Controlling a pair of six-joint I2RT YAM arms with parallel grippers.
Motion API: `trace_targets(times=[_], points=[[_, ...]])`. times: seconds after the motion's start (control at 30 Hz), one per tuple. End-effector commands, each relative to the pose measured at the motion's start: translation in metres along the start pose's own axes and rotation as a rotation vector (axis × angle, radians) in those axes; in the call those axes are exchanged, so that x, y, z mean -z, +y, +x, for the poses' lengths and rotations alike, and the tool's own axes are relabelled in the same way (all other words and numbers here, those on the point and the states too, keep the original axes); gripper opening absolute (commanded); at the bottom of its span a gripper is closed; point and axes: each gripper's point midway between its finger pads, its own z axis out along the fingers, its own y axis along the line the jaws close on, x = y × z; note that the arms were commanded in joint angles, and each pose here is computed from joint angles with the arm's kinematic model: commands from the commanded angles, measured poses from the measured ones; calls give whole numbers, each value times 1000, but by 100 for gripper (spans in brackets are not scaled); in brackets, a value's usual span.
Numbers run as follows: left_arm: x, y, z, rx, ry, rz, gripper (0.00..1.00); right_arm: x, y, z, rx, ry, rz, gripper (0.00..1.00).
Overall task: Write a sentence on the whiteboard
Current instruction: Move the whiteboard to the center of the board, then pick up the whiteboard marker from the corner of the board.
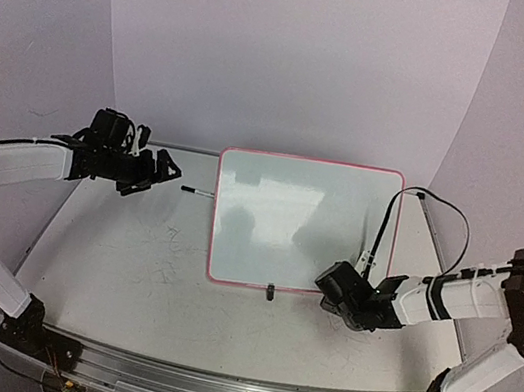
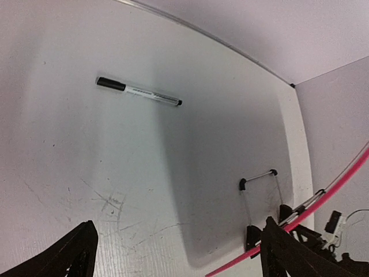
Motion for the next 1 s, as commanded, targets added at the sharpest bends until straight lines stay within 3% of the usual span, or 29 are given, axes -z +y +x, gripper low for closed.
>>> trace_targets(times=[0.0,0.33,0.7,0.97], points=[[-18,2,-20,-73,-6,-49,98,22,-11,-29,22,-91,-19,67],[-105,53,-39,-137,67,-253,84,85,1,-63,55,-195,-338,72],[-194,31,-82,-216,35,-107,81,117,1,-86,38,-267,-450,74],[-244,34,-68,-179,112,-17,83,145,-6,-119,-16,-349,-459,82]])
